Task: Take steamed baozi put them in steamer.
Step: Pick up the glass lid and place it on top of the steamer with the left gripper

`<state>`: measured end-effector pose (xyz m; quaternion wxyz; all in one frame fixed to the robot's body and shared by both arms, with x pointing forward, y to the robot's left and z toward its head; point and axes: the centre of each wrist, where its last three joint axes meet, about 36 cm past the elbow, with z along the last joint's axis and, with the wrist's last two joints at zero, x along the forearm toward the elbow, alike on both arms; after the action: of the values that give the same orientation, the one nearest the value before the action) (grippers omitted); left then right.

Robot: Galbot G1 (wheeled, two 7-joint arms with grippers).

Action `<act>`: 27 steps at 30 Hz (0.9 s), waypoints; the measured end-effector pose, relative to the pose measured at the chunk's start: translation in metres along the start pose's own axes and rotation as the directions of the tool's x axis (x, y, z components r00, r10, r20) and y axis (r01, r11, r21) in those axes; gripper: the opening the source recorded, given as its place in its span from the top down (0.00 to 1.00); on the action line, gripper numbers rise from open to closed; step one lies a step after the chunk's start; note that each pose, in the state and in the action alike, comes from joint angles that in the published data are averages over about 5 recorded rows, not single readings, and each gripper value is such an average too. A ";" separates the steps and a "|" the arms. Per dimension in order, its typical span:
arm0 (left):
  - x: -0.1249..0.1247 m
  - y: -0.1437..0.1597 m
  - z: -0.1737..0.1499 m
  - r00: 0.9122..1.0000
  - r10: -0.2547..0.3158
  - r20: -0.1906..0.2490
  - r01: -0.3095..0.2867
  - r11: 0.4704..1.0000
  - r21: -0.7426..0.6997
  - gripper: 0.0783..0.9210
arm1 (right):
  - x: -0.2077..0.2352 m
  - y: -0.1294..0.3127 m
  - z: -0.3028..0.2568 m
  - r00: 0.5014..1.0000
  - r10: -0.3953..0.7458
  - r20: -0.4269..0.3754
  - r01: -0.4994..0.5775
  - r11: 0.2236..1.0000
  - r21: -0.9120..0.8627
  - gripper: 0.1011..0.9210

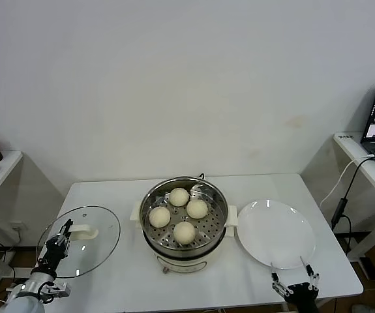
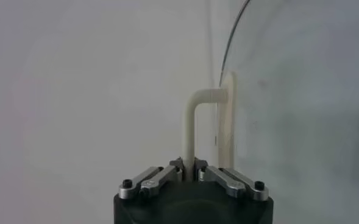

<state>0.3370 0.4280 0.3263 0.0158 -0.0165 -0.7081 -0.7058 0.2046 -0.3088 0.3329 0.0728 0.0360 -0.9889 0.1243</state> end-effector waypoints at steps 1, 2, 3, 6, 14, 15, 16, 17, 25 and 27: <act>0.002 0.007 -0.004 1.000 -0.005 -0.005 0.005 1.000 0.009 0.89 | 0.000 0.000 0.000 1.000 -0.004 -0.001 0.004 1.000 0.001 0.12; 0.004 0.014 -0.009 1.000 -0.011 -0.009 0.011 1.000 0.018 0.89 | 0.000 0.000 0.001 1.000 -0.007 -0.002 0.007 1.000 0.001 0.12; 0.005 0.022 -0.014 1.000 -0.017 -0.012 0.017 1.000 0.026 0.89 | 0.000 0.001 0.001 1.000 -0.011 -0.003 0.011 1.000 0.002 0.12; 0.005 0.047 -0.031 0.999 -0.035 -0.016 0.036 0.998 0.048 0.89 | -0.001 0.002 0.003 1.000 -0.018 -0.005 0.018 1.000 0.002 0.12; -0.004 0.104 -0.087 0.999 -0.051 0.006 0.050 0.994 0.100 0.89 | -0.006 0.005 0.007 1.000 -0.017 -0.001 0.017 1.000 0.009 0.12; -0.007 0.109 -0.096 0.999 -0.053 0.010 0.051 0.993 0.106 0.89 | -0.007 0.005 0.008 1.000 -0.015 0.000 0.015 1.000 0.011 0.12; -0.009 0.113 -0.104 0.998 -0.055 0.015 0.053 0.992 0.113 0.89 | -0.008 0.006 0.009 1.000 -0.012 0.000 0.012 1.000 0.013 0.12; -0.012 0.117 -0.112 0.998 -0.056 0.020 0.053 0.991 0.120 0.89 | -0.009 0.006 0.009 1.000 -0.010 0.001 0.010 1.000 0.015 0.12; -0.033 0.134 -0.181 0.997 -0.042 0.066 0.032 0.989 0.146 0.89 | -0.016 0.012 0.015 1.000 0.004 0.003 -0.004 1.000 0.030 0.12; -0.038 0.134 -0.199 0.996 -0.034 0.078 0.023 0.990 0.138 0.89 | -0.018 0.015 0.017 1.000 0.005 0.000 -0.005 0.999 0.032 0.12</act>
<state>0.3809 0.2299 0.4592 -0.0217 -0.0333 -0.7551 -0.6544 0.2185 -0.2980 0.3106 0.0718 0.0348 -0.9869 0.1402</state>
